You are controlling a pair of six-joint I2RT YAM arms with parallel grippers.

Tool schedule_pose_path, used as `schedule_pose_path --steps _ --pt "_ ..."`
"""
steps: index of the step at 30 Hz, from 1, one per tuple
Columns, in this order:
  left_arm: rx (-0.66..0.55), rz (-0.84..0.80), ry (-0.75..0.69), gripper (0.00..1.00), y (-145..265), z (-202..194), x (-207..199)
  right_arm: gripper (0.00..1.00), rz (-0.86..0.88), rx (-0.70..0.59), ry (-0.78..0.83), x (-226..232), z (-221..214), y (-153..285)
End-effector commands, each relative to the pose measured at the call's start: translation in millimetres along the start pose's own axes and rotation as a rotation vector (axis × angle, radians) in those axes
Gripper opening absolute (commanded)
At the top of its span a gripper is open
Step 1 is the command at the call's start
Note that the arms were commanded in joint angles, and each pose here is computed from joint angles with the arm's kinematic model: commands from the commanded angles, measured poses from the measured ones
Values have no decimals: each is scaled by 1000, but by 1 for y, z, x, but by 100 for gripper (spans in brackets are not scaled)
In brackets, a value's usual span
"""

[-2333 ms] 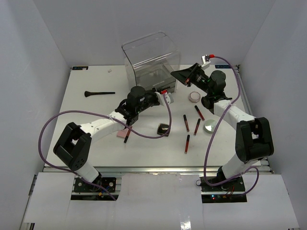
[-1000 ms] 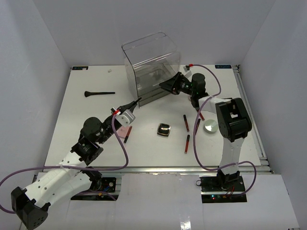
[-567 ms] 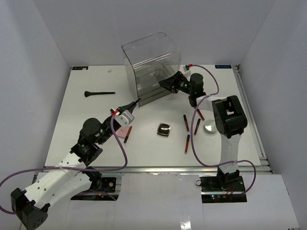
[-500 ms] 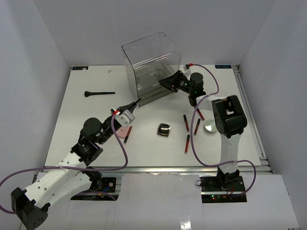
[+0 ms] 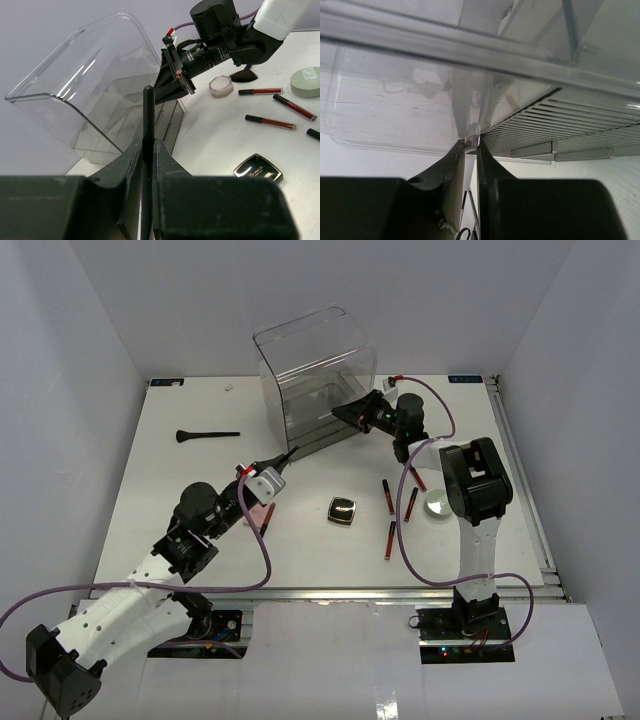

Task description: Organize the makeup

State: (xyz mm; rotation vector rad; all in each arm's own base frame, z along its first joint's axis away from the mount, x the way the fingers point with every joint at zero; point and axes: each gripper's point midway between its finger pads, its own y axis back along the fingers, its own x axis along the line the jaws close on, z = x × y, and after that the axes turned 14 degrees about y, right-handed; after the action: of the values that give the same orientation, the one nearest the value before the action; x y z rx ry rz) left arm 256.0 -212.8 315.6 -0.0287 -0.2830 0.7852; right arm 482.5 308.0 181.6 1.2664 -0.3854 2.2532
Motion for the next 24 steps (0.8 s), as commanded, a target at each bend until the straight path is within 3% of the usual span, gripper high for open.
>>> schedule_pose_path --steps 1,15,24 --pt "-19 -36 20 0 -4 8 -6 8 82 -111 67 25 29 1" --pt "43 -142 16 0 -47 -16 -27 8 164 -165 69 79 45 44" --pt "53 -153 -82 0 -75 -30 -29 8 205 -193 78 112 57 64"
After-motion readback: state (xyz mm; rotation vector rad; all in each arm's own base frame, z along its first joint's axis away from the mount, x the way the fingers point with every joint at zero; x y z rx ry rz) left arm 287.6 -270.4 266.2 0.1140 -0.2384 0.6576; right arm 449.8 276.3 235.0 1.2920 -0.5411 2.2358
